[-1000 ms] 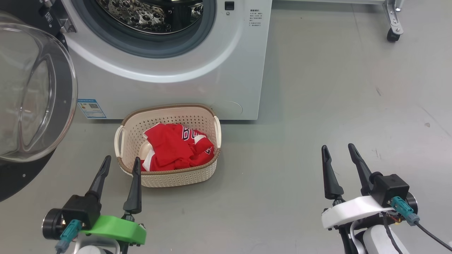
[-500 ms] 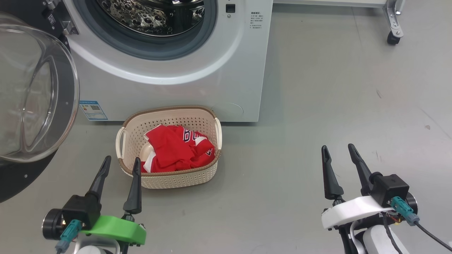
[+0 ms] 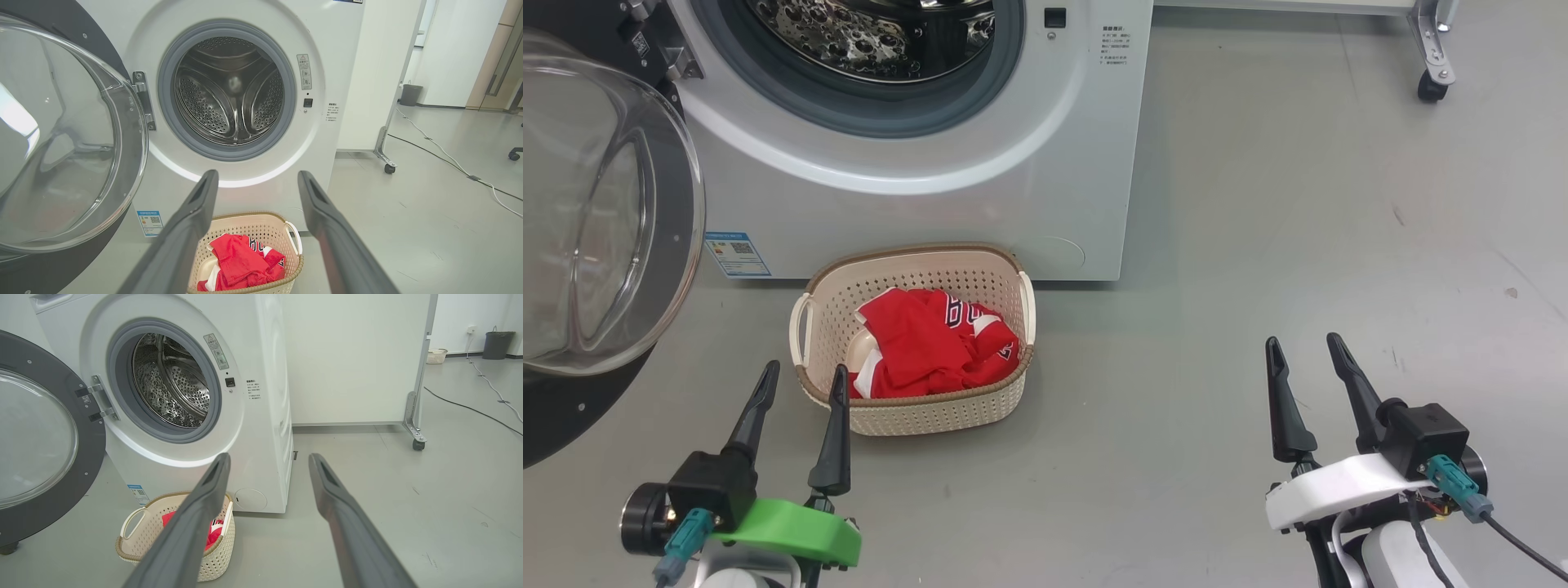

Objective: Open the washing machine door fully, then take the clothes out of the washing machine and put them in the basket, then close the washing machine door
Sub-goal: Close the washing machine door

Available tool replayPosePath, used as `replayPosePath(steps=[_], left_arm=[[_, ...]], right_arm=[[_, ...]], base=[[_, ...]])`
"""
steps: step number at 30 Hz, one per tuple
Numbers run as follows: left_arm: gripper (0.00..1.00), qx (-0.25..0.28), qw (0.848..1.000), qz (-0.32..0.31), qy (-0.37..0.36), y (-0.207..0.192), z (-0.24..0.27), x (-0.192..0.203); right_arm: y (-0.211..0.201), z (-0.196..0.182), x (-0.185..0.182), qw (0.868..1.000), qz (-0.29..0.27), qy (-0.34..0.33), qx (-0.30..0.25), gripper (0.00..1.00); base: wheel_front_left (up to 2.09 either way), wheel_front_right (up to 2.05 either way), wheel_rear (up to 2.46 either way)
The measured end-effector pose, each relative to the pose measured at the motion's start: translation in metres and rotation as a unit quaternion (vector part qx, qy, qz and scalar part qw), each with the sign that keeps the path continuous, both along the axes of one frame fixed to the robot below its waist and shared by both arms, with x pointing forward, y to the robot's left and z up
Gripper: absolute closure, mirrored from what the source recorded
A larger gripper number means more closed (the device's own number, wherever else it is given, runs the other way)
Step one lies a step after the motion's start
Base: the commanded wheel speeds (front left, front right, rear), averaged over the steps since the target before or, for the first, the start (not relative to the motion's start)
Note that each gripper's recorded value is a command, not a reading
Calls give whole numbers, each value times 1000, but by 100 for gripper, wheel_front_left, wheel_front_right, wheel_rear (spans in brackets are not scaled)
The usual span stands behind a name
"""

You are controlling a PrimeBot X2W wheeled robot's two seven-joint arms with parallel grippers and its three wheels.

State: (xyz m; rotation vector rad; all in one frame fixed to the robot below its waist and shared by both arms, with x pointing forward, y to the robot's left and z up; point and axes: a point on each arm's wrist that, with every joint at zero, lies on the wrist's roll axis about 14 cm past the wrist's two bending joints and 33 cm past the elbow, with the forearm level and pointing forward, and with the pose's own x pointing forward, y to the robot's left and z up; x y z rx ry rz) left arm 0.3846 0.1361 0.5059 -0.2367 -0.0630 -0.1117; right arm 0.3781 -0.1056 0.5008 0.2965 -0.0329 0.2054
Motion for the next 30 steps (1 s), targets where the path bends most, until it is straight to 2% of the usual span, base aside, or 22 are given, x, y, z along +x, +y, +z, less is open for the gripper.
replayPosePath(steps=[13, 25, 30], left_arm=[[0, 2, 1000, 0, 8, 0, -6, -4], [0, 5, 999, 38, 24, 25, -15, -15], [0, 7, 997, 72, 30, 45, -17, -24]], right_arm=[[7, -3, 6, 1000, 10, 4, 4, 0], [40, -13, 17, 998, 60, 15, 5, 0], [64, -17, 20, 995, 101, 18, 2, 0]], base=[[0, 0, 0], [0, 0, 0], [0, 0, 0]])
